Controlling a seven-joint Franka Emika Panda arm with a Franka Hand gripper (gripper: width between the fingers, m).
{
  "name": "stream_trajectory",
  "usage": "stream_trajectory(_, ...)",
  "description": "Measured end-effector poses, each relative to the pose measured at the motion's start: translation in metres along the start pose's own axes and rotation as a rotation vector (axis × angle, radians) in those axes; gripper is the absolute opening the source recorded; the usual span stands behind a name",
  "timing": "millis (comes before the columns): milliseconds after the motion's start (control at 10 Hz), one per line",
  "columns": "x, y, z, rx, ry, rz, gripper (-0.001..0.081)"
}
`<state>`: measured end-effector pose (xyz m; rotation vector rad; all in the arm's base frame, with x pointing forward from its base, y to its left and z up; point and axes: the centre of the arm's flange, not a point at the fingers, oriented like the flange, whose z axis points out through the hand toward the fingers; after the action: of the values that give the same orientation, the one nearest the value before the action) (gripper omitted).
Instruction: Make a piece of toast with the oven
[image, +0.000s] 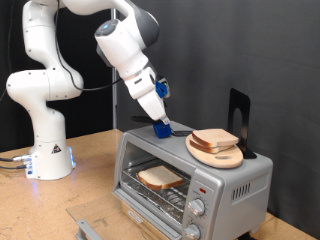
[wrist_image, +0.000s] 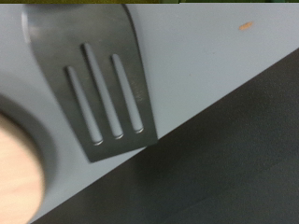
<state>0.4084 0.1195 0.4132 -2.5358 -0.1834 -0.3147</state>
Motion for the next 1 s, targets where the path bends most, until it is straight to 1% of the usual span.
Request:
stream_trajectory(200,0.001,0.004,-0.019,0.012,0.024,-0.004,0.0682)
stream_trajectory(400,0.000,0.005,-0.017,0.017,0.015,0.001,0.0682)
stream_trajectory(500,0.001,0.007,-0.021,0.041,0.010,0.016,0.0682)
stream_trajectory(600,0.006,0.010,-0.033,0.073,0.019,0.031,0.0682)
stream_trajectory(800,0.021,0.016,-0.064,0.140,0.068,0.051,0.0682)
stream_trajectory(900,0.027,0.020,-0.079,0.173,0.067,0.041,0.0682)
stream_trajectory(1000,0.029,0.028,-0.093,0.200,0.014,-0.002,0.0682)
